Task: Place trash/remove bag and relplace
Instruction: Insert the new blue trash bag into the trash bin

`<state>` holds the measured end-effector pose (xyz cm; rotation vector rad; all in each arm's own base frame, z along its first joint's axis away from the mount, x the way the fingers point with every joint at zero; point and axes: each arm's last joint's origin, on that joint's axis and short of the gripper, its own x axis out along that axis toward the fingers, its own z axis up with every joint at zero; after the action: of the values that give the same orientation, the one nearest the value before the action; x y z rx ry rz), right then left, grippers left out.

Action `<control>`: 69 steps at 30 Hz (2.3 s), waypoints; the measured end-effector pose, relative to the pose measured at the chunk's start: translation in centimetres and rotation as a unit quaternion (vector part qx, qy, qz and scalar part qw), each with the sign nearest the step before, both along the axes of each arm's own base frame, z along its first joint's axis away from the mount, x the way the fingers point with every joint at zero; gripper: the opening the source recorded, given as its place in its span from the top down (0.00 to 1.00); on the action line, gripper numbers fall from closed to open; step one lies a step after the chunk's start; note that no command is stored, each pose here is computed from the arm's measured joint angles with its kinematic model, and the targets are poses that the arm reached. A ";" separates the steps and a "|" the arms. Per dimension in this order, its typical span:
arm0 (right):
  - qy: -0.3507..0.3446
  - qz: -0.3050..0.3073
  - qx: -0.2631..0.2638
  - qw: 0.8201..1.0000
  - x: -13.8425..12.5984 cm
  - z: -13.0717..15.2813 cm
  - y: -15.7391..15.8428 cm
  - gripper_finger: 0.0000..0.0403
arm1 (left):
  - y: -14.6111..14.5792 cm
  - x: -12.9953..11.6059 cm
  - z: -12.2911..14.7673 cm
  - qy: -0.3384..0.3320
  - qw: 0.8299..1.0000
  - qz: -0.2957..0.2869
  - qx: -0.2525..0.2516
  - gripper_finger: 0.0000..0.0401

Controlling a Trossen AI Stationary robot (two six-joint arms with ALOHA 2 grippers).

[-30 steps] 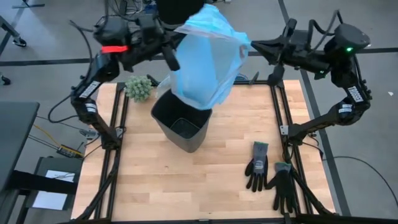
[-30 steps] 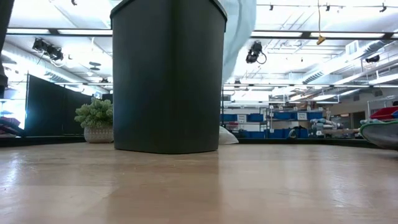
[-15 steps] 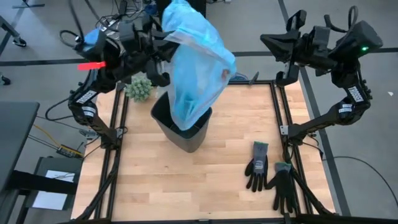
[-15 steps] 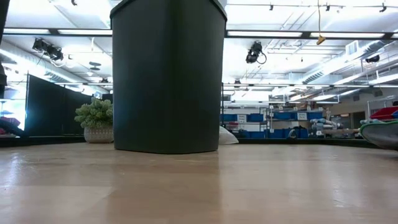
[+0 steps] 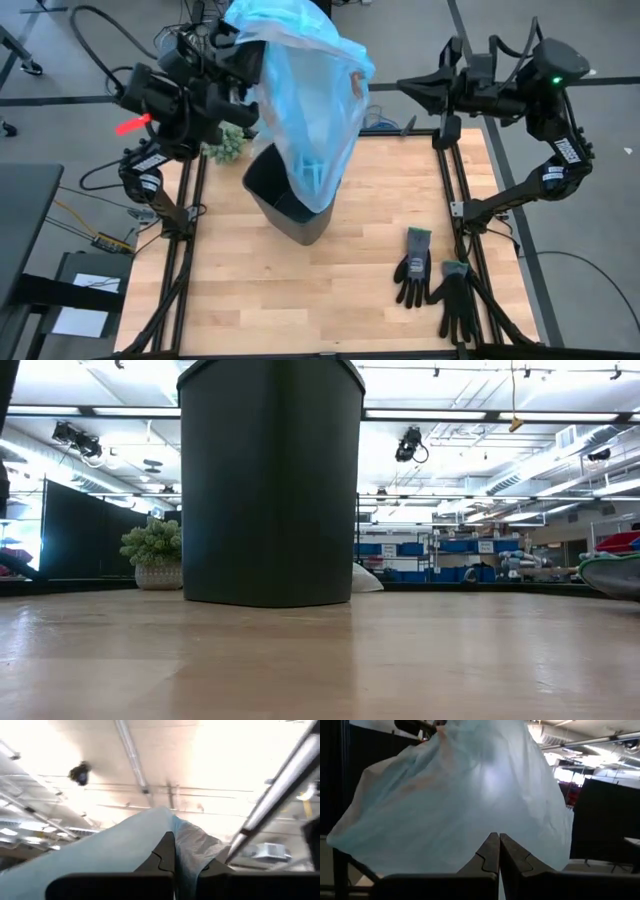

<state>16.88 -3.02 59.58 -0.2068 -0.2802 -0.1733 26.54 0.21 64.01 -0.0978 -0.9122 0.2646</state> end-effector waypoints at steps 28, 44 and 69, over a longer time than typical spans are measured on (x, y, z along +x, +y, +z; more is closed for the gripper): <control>0.032 0.008 0.000 0.999 -0.6 -0.5 0.2 1.00 | -6.9 0.6 -0.3 -0.067 0.989 -0.129 0.030 1.00; 0.045 0.055 0.065 0.995 -1.4 -0.8 1.7 1.00 | -7.2 1.9 -2.1 0.085 0.976 0.137 -0.143 1.00; 0.258 0.020 0.101 0.961 5.1 -6.2 5.6 1.00 | -10.1 0.7 -4.1 0.366 0.833 0.346 -0.230 1.00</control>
<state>22.02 2.54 53.40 -0.0375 0.2522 -0.1024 27.24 -9.89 59.87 -0.0956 -0.0584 1.1226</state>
